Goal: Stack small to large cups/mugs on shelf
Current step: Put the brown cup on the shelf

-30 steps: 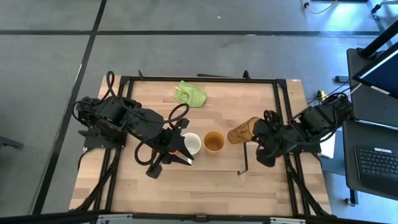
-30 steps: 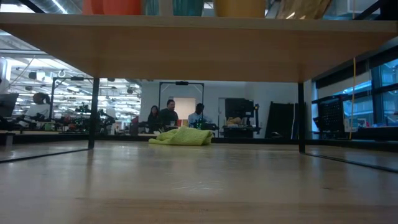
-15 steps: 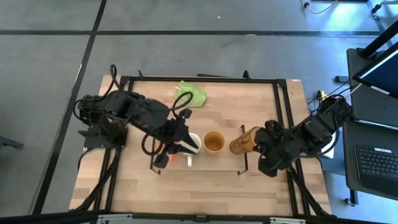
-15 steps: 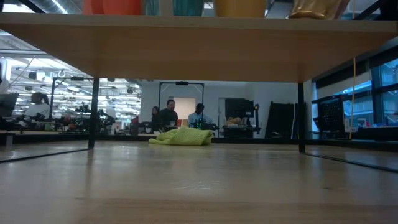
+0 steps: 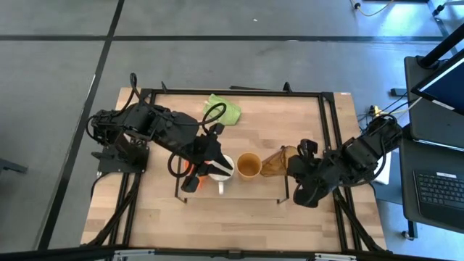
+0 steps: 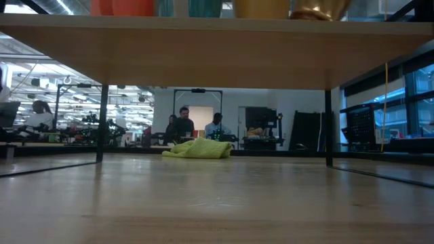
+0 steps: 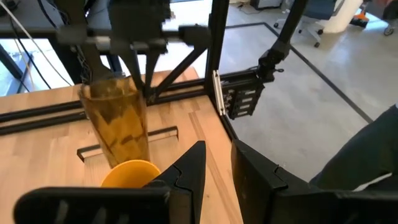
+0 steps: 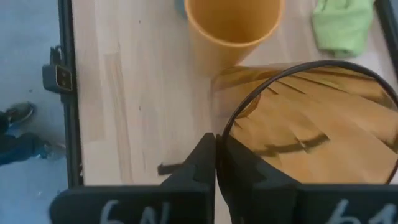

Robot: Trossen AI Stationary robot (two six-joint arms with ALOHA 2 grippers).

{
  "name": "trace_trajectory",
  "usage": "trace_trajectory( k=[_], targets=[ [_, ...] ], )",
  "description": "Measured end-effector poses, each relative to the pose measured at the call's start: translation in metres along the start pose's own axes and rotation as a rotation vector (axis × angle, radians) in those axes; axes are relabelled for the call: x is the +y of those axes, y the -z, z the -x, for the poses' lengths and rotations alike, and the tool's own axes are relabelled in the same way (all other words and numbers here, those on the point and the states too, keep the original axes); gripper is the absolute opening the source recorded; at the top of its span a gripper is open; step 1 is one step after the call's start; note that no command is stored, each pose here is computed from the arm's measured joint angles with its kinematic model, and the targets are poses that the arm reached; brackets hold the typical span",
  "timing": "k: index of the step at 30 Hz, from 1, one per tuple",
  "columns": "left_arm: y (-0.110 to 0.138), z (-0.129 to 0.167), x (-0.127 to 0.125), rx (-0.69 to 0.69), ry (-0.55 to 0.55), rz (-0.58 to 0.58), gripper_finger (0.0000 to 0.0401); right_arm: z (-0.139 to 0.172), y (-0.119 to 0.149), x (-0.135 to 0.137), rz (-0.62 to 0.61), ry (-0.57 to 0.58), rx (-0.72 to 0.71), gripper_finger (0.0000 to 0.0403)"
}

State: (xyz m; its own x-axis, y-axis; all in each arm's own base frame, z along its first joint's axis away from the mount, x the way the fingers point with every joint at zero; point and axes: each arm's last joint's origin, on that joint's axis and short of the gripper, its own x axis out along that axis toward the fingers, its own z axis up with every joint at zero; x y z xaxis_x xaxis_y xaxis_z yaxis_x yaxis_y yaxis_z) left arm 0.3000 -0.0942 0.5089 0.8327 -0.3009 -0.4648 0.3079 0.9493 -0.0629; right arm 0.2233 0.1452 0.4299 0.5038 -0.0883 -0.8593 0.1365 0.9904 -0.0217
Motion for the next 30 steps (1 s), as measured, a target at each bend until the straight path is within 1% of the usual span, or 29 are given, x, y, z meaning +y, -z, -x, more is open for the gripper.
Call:
trace_trajectory(
  k=[4, 12, 24, 30],
  targets=[
    [0.003, 0.000, 0.000, 0.035, -0.005, 0.004, 0.0071, 0.008, -0.006, -0.005, 0.037, -0.023, -0.023, 0.0016],
    [0.005, 0.000, 0.000, 0.051, -0.008, 0.023, 0.0071, 0.005, -0.008, -0.006, 0.067, -0.071, 0.017, 0.0021],
    [0.007, 0.001, 0.011, 0.072, -0.039, 0.042, 0.0071, 0.003, -0.008, -0.004, 0.216, -0.101, 0.035, 0.0022],
    [0.007, 0.001, 0.013, 0.072, -0.046, 0.033, 0.0071, 0.003, -0.009, -0.004, 0.275, -0.090, 0.025, 0.0022]
  ],
)
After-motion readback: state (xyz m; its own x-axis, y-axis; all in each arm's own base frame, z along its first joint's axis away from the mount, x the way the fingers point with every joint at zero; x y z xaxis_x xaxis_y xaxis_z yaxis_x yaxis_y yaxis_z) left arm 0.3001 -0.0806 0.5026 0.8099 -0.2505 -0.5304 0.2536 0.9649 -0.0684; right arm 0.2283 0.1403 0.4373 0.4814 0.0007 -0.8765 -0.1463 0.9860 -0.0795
